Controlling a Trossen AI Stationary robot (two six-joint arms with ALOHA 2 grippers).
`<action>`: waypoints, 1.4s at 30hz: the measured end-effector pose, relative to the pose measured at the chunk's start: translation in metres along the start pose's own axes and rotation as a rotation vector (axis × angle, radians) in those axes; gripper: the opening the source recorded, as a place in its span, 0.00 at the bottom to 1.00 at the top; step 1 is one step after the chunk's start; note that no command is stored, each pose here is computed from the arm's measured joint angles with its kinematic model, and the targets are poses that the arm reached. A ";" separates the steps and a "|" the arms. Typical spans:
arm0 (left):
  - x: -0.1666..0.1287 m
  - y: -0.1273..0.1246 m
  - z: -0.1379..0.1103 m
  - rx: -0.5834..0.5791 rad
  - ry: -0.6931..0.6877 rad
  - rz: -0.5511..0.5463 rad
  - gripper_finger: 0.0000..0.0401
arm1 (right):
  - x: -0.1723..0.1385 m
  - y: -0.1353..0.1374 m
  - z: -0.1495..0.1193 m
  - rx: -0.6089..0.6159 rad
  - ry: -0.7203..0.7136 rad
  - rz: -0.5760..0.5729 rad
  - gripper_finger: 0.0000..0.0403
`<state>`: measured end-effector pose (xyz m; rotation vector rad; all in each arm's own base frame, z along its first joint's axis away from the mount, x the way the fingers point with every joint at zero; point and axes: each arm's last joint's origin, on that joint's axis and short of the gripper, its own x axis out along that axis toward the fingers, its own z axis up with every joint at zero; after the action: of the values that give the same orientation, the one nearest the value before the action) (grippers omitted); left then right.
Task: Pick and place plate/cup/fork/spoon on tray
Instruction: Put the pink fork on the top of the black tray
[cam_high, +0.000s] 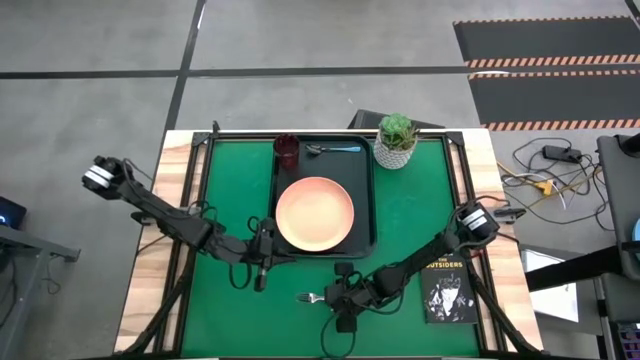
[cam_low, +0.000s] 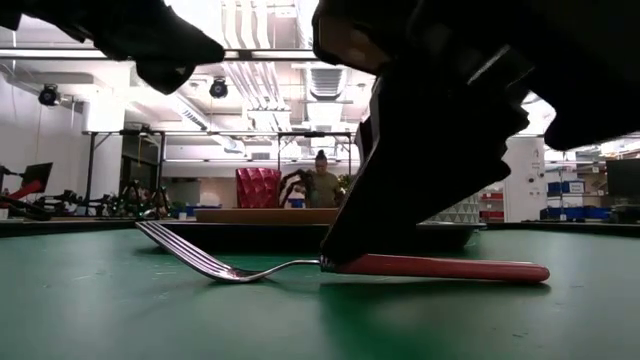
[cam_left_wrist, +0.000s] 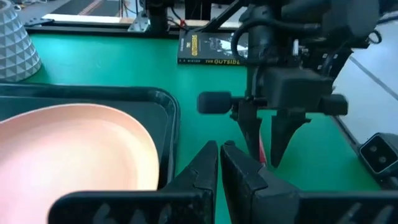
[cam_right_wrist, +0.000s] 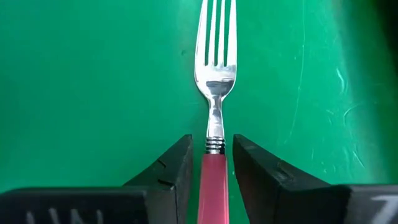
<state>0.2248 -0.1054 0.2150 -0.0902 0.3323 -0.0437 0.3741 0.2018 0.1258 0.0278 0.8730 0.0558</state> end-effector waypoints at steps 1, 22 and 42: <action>-0.001 0.000 0.001 -0.002 -0.005 -0.001 0.00 | 0.000 0.000 0.000 0.001 0.002 0.000 0.25; -0.005 0.001 0.005 -0.011 -0.027 -0.007 0.00 | 0.012 -0.018 -0.015 0.056 -0.057 0.100 0.14; -0.005 0.003 0.010 0.013 -0.076 0.081 0.00 | -0.056 -0.036 0.025 -0.092 -0.067 0.228 0.07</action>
<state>0.2229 -0.1015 0.2254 -0.0651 0.2598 0.0379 0.3586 0.1622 0.1830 0.0429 0.7966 0.3070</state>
